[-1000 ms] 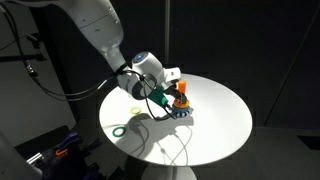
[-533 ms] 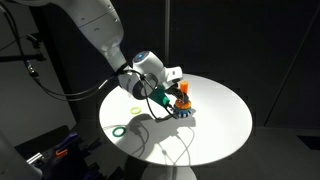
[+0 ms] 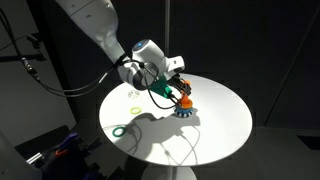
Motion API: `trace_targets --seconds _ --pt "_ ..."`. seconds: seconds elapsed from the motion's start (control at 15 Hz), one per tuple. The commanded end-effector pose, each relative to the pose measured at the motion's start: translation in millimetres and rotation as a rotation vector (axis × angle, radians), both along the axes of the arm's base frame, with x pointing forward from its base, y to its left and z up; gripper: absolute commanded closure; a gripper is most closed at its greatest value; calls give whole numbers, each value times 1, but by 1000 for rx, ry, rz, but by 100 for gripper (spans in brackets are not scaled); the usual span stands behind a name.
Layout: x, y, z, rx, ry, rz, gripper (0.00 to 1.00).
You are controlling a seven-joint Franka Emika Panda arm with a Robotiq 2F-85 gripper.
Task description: Put the black and white ring on the table
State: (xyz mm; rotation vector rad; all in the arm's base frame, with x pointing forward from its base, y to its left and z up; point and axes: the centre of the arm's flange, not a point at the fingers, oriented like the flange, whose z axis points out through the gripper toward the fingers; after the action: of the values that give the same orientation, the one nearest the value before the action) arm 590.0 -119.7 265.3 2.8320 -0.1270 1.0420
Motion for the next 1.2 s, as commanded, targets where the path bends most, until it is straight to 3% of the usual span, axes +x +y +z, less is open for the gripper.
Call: trace_targets --seconds 0.0,0.67,1.13 --pt "-4 5 31 -32 6 12 61" --pt "-14 25 88 -65 13 48 61" --pt "-28 60 105 2 123 152 61"
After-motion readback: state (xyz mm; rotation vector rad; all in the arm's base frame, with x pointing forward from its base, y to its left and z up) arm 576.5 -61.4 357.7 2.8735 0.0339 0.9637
